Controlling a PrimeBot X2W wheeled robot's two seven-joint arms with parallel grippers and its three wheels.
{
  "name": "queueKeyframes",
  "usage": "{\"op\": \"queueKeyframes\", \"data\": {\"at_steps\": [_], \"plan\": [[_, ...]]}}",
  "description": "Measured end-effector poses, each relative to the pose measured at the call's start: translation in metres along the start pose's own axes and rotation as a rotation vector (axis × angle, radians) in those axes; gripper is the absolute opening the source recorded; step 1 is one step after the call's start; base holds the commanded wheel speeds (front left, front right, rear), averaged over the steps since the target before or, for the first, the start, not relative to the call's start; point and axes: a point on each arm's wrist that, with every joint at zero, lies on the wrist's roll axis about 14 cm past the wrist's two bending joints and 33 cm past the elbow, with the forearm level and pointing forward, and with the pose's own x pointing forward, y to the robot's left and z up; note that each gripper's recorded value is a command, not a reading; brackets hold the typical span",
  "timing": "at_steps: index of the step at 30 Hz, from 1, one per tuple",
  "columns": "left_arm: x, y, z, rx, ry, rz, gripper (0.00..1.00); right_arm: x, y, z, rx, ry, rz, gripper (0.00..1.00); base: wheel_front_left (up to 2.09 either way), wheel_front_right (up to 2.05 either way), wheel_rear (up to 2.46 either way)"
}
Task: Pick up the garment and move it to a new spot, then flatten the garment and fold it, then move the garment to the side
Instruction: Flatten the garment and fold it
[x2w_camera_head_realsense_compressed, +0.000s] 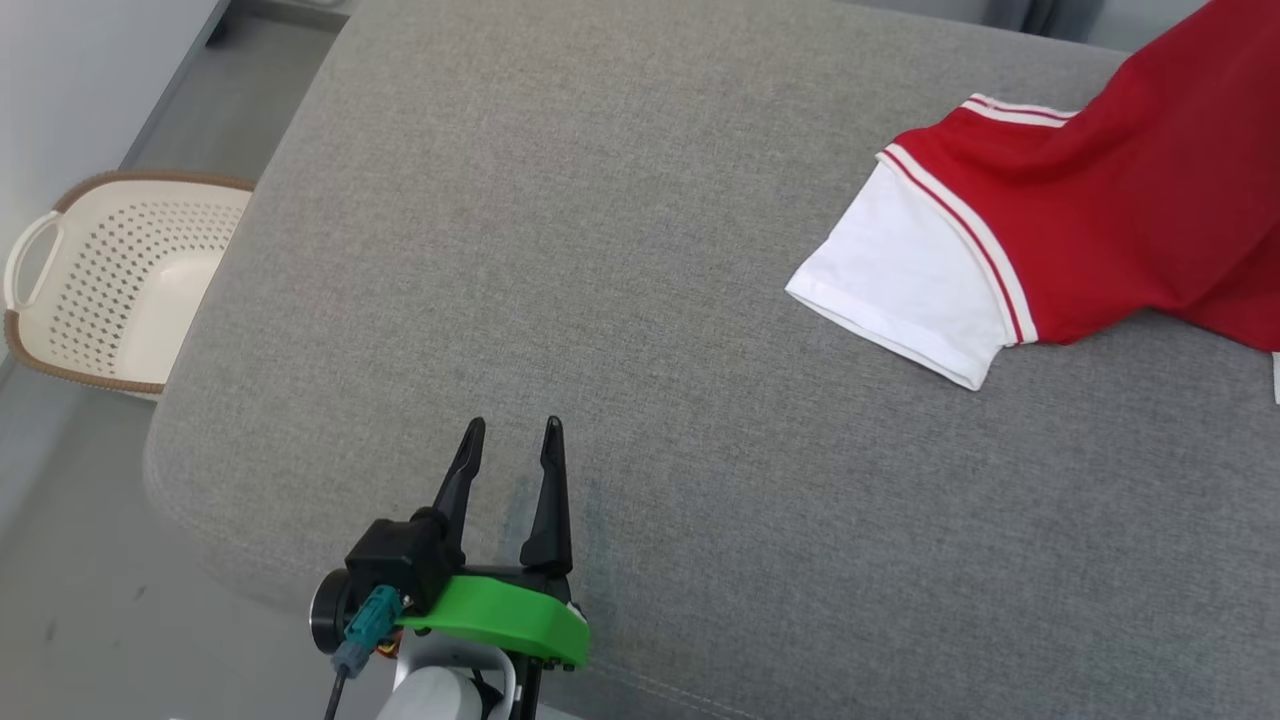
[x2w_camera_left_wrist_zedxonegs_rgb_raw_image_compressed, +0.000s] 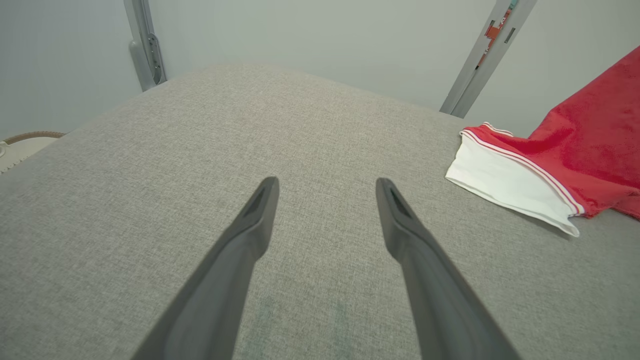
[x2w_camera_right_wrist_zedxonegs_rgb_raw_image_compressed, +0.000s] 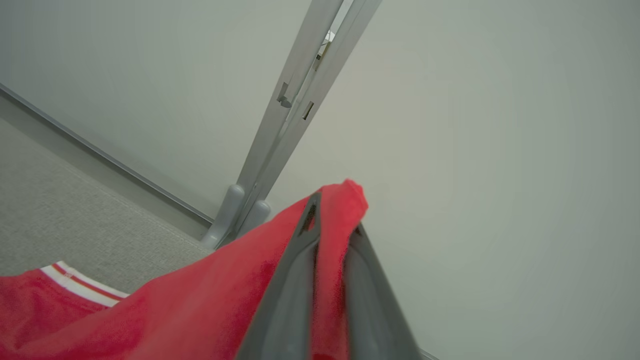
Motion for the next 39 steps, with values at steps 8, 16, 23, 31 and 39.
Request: {"op": "queueKeyframes", "data": {"at_steps": [8,16,23,31,39], "plan": [[0.008,0.006,-0.006,0.019,0.021,0.024,1.0,0.017,0.049,-0.026,0.04,-0.01,0.084,1.0,0.0,0.0,0.0],[0.016,-0.009,-0.009,0.029,0.022,-0.03,1.0,-0.007,0.041,-0.028,0.115,-0.075,0.063,1.0,0.0,0.0,0.0],[0.016,-0.025,-0.005,0.03,0.003,-0.092,1.0,-0.061,0.034,-0.058,0.235,-0.062,0.015,1.0,0.0,0.0,0.0],[0.017,-0.045,0.004,0.04,-0.032,-0.166,1.0,-0.136,0.04,-0.09,0.417,-0.063,-0.068,1.0,0.0,0.0,0.0],[0.008,-0.056,0.007,0.036,-0.04,-0.213,1.0,-0.208,0.058,-0.095,0.54,-0.112,-0.159,1.0,0.0,0.0,0.0]]}}
